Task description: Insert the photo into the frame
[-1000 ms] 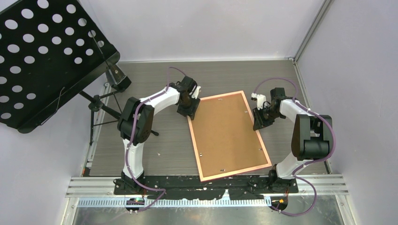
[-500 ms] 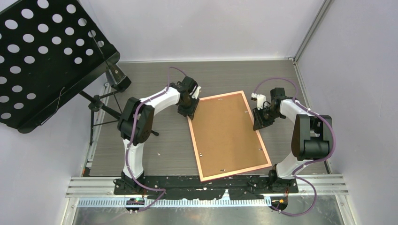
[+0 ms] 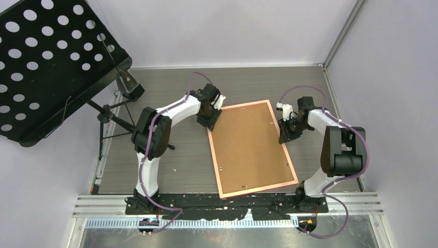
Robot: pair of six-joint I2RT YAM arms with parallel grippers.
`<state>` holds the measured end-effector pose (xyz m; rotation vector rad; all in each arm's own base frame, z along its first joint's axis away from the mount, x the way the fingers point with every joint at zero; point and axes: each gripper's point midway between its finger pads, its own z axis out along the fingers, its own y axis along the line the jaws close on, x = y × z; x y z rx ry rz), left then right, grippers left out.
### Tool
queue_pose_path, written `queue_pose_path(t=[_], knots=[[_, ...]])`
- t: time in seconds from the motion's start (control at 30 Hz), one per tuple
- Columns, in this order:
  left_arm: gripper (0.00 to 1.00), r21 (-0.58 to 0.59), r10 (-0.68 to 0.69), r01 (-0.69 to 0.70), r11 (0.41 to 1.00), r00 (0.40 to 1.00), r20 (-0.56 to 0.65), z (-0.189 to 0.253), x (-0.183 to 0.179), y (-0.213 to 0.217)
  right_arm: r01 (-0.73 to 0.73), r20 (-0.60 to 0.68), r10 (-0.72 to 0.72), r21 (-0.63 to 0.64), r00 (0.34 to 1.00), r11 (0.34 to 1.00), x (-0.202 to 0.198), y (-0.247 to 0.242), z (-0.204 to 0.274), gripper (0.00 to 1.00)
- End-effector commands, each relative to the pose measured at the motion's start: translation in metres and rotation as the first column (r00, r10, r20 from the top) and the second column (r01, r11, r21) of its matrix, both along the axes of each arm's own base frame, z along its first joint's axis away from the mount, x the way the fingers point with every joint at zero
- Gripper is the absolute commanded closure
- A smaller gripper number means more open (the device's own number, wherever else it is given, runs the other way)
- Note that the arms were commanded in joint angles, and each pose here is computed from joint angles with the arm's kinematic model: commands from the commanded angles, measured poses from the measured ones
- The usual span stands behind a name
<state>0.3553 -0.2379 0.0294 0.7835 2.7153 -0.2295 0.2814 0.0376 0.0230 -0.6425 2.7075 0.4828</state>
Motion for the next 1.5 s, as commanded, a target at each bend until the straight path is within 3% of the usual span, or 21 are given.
queue_pose_path(t=[0.0, 0.13, 0.33, 0.5, 0.67, 1.3, 1.47], knots=[[1.0, 0.064, -0.137, 0.135, 0.989, 0.99, 0.04, 0.0, 0.01, 0.003, -0.041, 0.081, 0.044, -0.037, 0.996, 0.998, 0.018, -0.005, 0.01, 0.95], [1.0, 0.065, -0.145, 0.142, 0.988, 0.988, 0.047, 0.001, 0.01, 0.003, -0.043, 0.083, 0.047, -0.049, 0.995, 0.998, 0.019, -0.008, 0.01, 0.95], [0.55, 0.006, -0.09, 0.09, 0.996, 0.996, 0.013, 0.011, 0.006, -0.007, -0.046, 0.082, 0.049, -0.043, 0.995, 0.998, 0.019, -0.006, 0.009, 0.95], [0.43, -0.016, -0.076, 0.076, 0.997, 0.997, 0.012, 0.017, 0.008, -0.012, -0.048, 0.078, 0.051, -0.037, 0.996, 0.998, 0.017, -0.005, 0.007, 0.95], [0.42, -0.006, -0.071, 0.071, 0.997, 0.997, 0.023, 0.017, 0.011, -0.011, -0.047, 0.076, 0.05, -0.035, 0.996, 0.998, 0.016, -0.005, 0.005, 0.95], [0.57, 0.048, -0.076, 0.075, 0.996, 0.997, 0.023, -0.008, 0.007, -0.007, -0.043, 0.07, 0.046, -0.032, 0.996, 0.999, 0.016, -0.005, 0.005, 0.94], [0.67, 0.069, -0.1, 0.097, 0.993, 0.994, 0.039, -0.007, 0.006, -0.006, -0.044, 0.068, 0.046, -0.031, 0.997, 0.999, 0.015, -0.004, 0.004, 0.94]])
